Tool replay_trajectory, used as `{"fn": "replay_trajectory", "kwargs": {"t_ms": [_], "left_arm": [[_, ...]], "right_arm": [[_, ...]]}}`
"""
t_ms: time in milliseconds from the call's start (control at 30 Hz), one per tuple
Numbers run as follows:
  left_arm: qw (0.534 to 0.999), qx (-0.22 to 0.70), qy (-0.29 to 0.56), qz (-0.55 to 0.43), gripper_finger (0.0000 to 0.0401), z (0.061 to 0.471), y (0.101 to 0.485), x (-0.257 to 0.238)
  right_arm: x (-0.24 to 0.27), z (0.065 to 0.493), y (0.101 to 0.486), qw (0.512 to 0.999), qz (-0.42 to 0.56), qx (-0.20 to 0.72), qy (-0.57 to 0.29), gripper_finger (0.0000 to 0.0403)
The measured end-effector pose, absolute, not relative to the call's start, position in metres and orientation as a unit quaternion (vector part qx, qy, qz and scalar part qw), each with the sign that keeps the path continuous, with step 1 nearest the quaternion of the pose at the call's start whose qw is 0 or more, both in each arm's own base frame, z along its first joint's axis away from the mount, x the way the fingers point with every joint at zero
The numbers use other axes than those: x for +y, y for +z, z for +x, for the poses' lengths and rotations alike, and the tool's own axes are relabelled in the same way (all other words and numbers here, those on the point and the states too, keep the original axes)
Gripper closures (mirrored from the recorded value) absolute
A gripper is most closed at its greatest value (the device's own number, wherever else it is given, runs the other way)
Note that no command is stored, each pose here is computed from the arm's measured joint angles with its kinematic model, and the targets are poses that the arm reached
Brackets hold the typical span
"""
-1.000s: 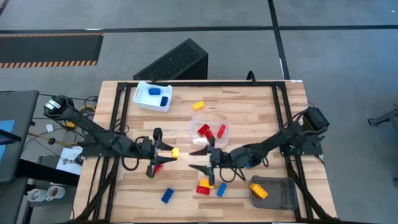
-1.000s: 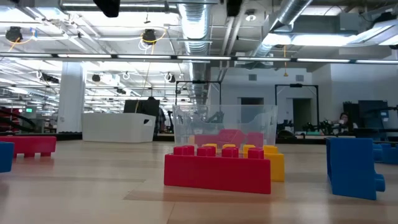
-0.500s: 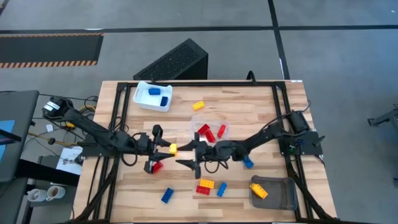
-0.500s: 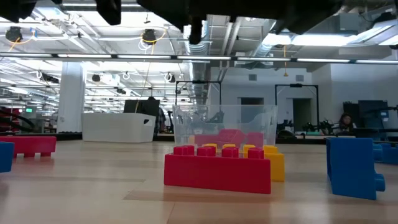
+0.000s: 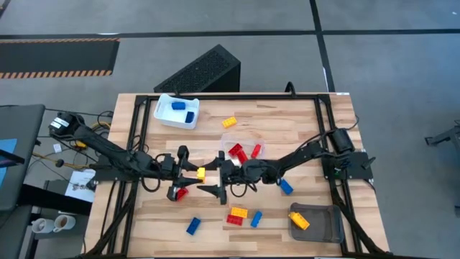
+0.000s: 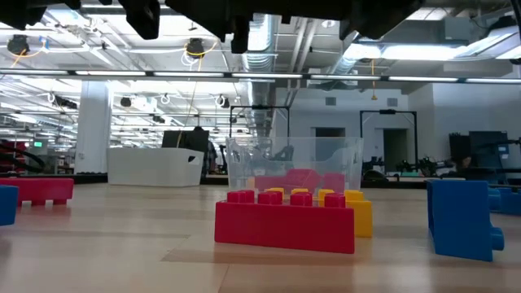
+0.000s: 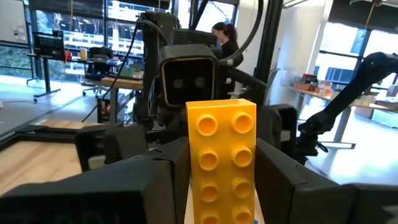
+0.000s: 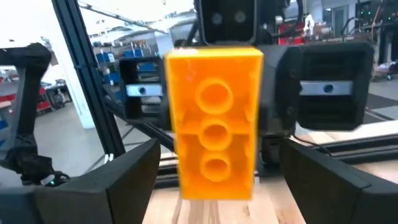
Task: Sort & place blocks by color
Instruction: Put the yellow game piece into the black bin
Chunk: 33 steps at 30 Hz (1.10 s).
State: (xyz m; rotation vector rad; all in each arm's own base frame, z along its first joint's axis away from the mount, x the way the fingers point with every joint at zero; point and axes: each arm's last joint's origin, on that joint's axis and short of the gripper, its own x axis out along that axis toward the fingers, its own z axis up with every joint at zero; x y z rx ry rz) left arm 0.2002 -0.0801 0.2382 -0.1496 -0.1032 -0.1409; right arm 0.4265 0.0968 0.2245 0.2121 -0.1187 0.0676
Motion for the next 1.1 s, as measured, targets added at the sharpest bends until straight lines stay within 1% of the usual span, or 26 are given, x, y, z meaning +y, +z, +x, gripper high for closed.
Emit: {"fn": "replay_trajectory", "kwargs": {"t_ms": [67,167,500,567,667,733,833,967,1100], "left_arm": [[0.993,-0.051,-0.070,-0.075,0.0290,0.200,0.238,-0.080],[0.993,-0.051,-0.070,-0.075,0.0289,0.200,0.238,-0.080],[0.994,-0.050,-0.068,-0.075,0.0288,0.200,0.238,-0.080],[0.994,-0.049,-0.066,-0.076,0.0287,0.200,0.238,-0.080],[0.994,-0.044,-0.067,-0.079,0.0278,0.200,0.237,-0.080],[0.993,-0.042,-0.067,-0.083,0.0261,0.200,0.236,-0.080],[0.993,-0.045,-0.066,-0.086,0.0220,0.200,0.237,-0.080],[0.994,-0.043,-0.054,-0.086,0.0160,0.201,0.237,-0.079],[0.995,-0.044,-0.035,-0.087,0.0120,0.197,0.240,-0.076]], "right_arm": [[0.096,0.427,0.223,0.993,0.104,-0.052,0.031,0.0065],[0.095,0.427,0.223,0.993,0.096,-0.054,0.030,0.0097],[0.098,0.426,0.222,0.994,0.085,-0.049,0.039,0.0249],[0.098,0.427,0.221,0.995,0.086,-0.045,0.039,0.0271],[0.100,0.426,0.220,0.995,0.086,-0.038,0.041,0.0272],[0.102,0.426,0.220,0.995,0.088,-0.035,0.043,0.0272],[0.102,0.426,0.216,0.996,0.084,-0.017,0.038,0.0271],[0.104,0.420,0.218,0.995,0.084,0.035,0.029,0.0247],[0.107,0.406,0.227,0.989,0.084,0.120,0.019,0.0250]]}}
